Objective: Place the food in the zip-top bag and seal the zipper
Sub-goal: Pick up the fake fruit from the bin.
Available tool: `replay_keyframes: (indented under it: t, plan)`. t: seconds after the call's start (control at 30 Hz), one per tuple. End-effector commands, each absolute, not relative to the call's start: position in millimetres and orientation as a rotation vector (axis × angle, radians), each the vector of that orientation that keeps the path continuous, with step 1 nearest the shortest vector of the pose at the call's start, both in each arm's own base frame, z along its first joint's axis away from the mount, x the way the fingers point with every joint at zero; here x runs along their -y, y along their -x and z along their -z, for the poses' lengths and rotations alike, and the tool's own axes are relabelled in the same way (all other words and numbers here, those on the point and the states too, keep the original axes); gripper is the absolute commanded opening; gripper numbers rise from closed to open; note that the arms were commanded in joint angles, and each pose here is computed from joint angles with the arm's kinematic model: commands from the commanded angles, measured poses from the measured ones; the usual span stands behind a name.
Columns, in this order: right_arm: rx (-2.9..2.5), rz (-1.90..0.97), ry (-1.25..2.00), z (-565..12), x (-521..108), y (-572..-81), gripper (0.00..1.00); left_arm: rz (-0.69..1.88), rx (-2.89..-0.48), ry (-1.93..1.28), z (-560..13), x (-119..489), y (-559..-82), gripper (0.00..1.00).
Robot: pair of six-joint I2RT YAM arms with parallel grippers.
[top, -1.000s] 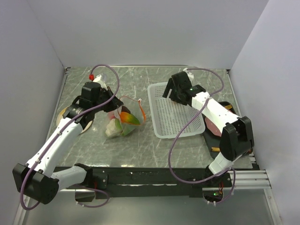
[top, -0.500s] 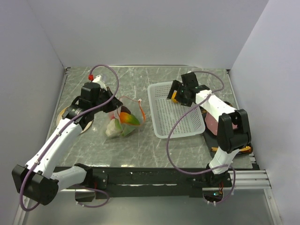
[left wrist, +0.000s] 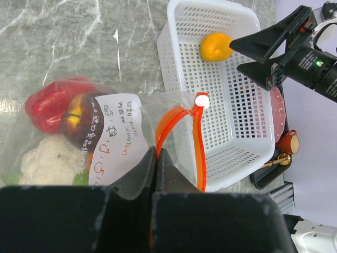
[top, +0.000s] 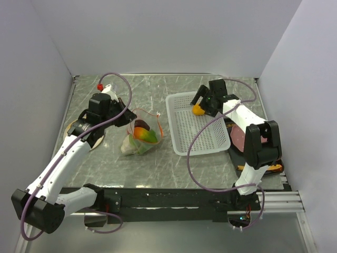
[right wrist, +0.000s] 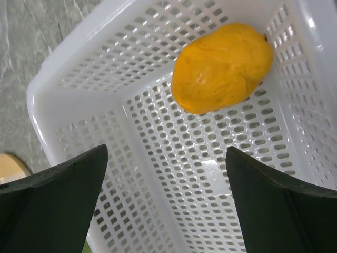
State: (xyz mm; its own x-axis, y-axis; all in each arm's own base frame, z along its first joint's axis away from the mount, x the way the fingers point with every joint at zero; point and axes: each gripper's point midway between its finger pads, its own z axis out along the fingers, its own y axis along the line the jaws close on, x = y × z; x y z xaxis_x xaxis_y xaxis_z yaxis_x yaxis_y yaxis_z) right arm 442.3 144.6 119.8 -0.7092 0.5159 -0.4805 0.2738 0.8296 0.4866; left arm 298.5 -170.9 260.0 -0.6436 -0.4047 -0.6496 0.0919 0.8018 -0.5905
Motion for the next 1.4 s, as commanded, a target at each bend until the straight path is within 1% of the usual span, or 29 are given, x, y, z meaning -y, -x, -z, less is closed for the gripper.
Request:
replay_keyframes:
  t: [0.0,0.2,0.43,0.7,0.8,0.83,0.9,1.0,1.03,1.2,1.37]
  plan:
    - [-2.29,-0.458,-0.638,-135,-132,-465,1.0,0.775,-2.074,0.204,-286,172,-301,0.01]
    - [-2.328,-0.291,-0.703,-112,-115,-475,1.0,0.78,-2.073,0.207,-284,172,-302,0.01]
    - [-2.331,-0.239,-0.737,-93,-110,-484,1.0,0.781,-2.085,0.204,-281,174,-304,0.01]
    - [-2.353,-0.198,-0.7,-82,-112,-494,1.0,0.773,-2.085,0.205,-282,174,-307,0.01]
    - [-2.372,-0.197,-0.669,-79,-115,-492,0.91,0.768,-2.089,0.21,-280,173,-307,0.01]
    - [-2.376,-0.201,-0.653,-79,-118,-490,0.84,0.772,-2.088,0.212,-280,174,-306,0.01]
    - [-2.388,-0.203,-0.627,-78,-120,-485,0.78,0.778,-2.089,0.21,-279,175,-306,0.01]
    - [-2.388,-0.225,-0.562,-82,-129,-478,0.62,0.783,-2.088,0.213,-279,175,-305,0.01]
    - [-2.393,-0.235,-0.538,-82,-133,-476,0.59,0.783,-2.09,0.214,-278,175,-305,0.01]
    - [-2.455,-0.251,-0.417,-78,-150,-462,0.49,0.783,-2.096,0.204,-277,176,-305,0.01]
    - [-2.483,-0.304,-0.254,-84,-174,-444,0.49,0.783,-2.09,0.207,-277,175,-304,0.01]
